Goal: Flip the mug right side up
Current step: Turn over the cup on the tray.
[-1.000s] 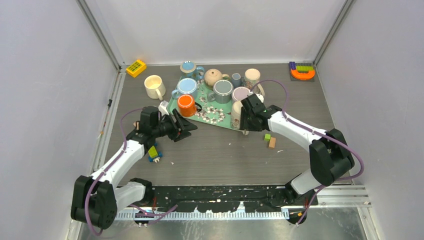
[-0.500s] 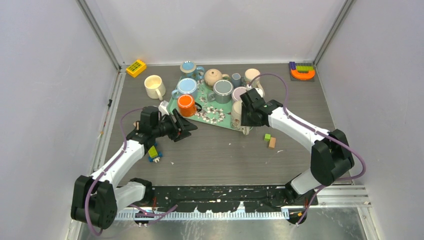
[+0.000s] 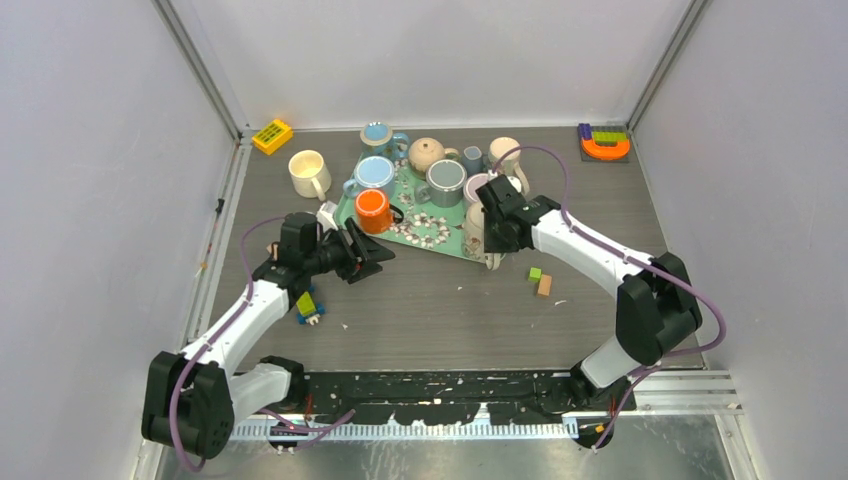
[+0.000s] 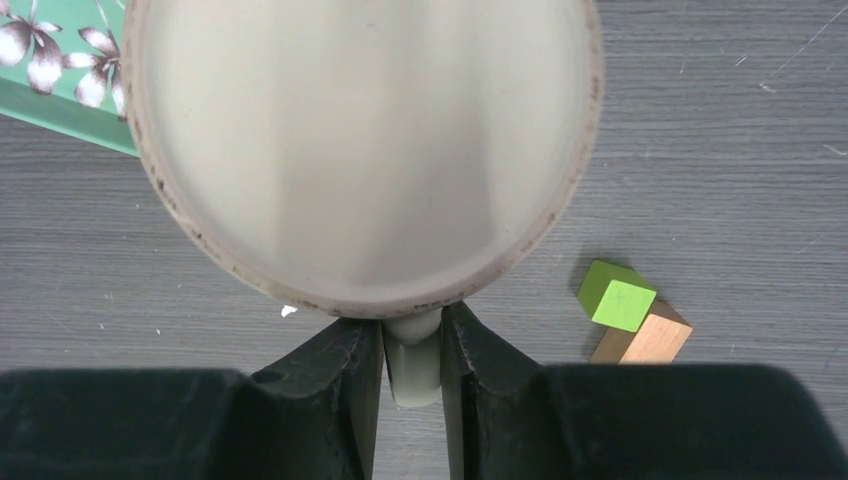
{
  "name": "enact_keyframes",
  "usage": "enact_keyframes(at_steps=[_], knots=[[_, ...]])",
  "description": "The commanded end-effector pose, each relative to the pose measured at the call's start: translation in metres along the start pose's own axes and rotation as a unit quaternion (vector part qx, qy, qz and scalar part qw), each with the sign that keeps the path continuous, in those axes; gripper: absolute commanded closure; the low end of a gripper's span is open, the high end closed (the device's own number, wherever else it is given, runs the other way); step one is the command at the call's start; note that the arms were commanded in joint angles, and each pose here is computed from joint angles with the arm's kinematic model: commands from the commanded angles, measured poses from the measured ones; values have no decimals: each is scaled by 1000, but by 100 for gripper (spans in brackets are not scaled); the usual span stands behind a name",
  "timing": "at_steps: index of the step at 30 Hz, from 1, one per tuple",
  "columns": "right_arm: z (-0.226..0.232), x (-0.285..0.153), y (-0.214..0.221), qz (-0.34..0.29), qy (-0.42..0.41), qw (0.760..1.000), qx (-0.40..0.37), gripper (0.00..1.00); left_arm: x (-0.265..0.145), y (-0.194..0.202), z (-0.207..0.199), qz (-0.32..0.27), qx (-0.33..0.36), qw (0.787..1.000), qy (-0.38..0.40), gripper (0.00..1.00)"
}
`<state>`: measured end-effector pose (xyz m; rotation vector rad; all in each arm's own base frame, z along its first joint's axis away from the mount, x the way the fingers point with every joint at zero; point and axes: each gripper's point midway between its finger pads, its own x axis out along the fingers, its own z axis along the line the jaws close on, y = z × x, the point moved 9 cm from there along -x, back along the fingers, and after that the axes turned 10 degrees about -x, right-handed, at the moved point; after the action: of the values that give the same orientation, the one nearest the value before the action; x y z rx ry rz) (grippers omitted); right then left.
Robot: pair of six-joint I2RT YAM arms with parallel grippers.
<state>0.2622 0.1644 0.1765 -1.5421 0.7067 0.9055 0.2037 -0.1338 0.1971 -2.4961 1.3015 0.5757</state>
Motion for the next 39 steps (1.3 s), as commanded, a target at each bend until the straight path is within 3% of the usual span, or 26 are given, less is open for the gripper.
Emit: enact_keyframes(at_steps=[1, 6, 7, 19, 29, 39], knots=[[3, -3, -8, -6, -5, 1000, -4, 74, -4, 2, -4, 2, 6, 1000, 22, 40], [6, -4, -10, 4, -15, 1000, -7, 98, -1, 4, -2, 9, -15, 999, 35, 39], [6, -6, -11, 4, -18, 1000, -5, 99, 0, 5, -1, 13, -25, 999, 36, 39], [45, -49, -40, -61, -124, 988, 72, 99, 34, 31, -14, 42, -135, 985, 103, 39], [80, -65, -60, -114, -187, 960, 175, 99, 55, 42, -14, 42, -230, 962, 139, 39], [93, -75, -81, -154, -209, 933, 248, 99, 54, 45, -7, 39, -227, 964, 134, 39]])
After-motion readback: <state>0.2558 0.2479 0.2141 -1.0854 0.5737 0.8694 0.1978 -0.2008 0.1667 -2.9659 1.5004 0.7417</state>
